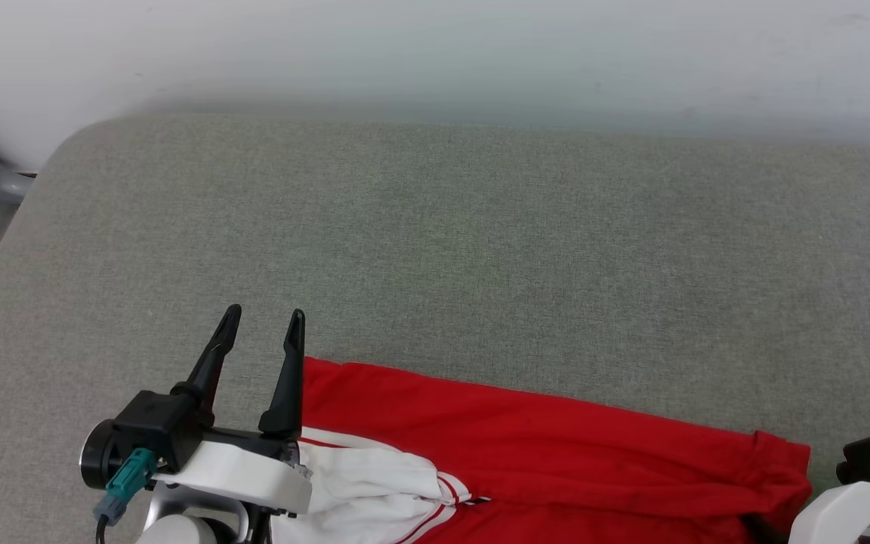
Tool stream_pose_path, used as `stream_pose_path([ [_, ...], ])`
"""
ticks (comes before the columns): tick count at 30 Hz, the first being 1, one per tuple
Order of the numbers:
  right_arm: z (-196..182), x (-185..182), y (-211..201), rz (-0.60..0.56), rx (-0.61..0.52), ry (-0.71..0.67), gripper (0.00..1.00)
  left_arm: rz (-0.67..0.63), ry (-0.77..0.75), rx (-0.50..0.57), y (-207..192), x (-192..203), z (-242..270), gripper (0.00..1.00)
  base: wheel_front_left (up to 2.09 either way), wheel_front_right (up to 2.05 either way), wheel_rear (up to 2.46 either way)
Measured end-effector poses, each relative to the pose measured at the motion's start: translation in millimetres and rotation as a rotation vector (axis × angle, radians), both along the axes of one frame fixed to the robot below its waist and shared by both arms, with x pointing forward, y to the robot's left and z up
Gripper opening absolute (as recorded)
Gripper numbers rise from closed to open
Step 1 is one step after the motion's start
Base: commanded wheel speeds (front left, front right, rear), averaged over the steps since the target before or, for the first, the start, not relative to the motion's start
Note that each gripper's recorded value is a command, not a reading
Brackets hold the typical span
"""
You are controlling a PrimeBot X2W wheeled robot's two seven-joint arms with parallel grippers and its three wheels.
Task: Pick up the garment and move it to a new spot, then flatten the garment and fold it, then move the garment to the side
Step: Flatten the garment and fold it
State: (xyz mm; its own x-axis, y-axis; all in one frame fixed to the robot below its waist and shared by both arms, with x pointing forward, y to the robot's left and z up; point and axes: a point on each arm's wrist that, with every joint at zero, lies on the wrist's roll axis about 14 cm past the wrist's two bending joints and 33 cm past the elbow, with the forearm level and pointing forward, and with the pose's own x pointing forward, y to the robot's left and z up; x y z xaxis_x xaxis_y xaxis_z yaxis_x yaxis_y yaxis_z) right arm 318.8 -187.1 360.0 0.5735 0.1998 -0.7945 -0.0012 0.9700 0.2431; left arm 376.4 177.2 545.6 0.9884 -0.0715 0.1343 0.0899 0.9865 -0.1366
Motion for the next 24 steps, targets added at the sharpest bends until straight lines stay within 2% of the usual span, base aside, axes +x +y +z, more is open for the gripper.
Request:
stream_pose_path([
  [2, -5, -2, 1, 0.005, 0.008, 0.032, 1.00, 0.006, 0.000, 0.013, 2, 1, 0, 1.00, 0.00, 0.00, 0.00],
  [3, -6, -4, 2, 0.004, 0.015, 0.042, 0.93, 0.006, -0.002, 0.012, 1, 1, 0, 1.00, 0.00, 0.00, 0.00],
  [4, -7, -4, 3, 0.006, 0.019, 0.048, 0.43, 0.005, -0.004, 0.012, 1, 1, 1, 1.00, 0.00, 0.00, 0.00],
  [5, -7, -5, 3, 0.007, 0.022, 0.050, 0.12, 0.004, -0.005, 0.013, 1, 1, 1, 1.00, 0.00, 0.00, 0.00],
  [6, -6, -5, 4, 0.008, 0.026, 0.053, 0.00, 0.003, -0.006, 0.013, 0, 0, 2, 1.00, 0.00, 0.00, 0.00],
  [16, 20, 0, 1, 0.012, 0.031, -0.042, 0.00, -0.004, -0.012, 0.030, -2, -12, 6, 1.00, 0.00, 0.00, 0.00],
  [24, 41, -7, -45, -0.092, -0.019, -0.087, 0.00, -0.020, -0.003, 0.034, -9, -21, 5, 1.00, 0.00, 0.00, 0.00],
])
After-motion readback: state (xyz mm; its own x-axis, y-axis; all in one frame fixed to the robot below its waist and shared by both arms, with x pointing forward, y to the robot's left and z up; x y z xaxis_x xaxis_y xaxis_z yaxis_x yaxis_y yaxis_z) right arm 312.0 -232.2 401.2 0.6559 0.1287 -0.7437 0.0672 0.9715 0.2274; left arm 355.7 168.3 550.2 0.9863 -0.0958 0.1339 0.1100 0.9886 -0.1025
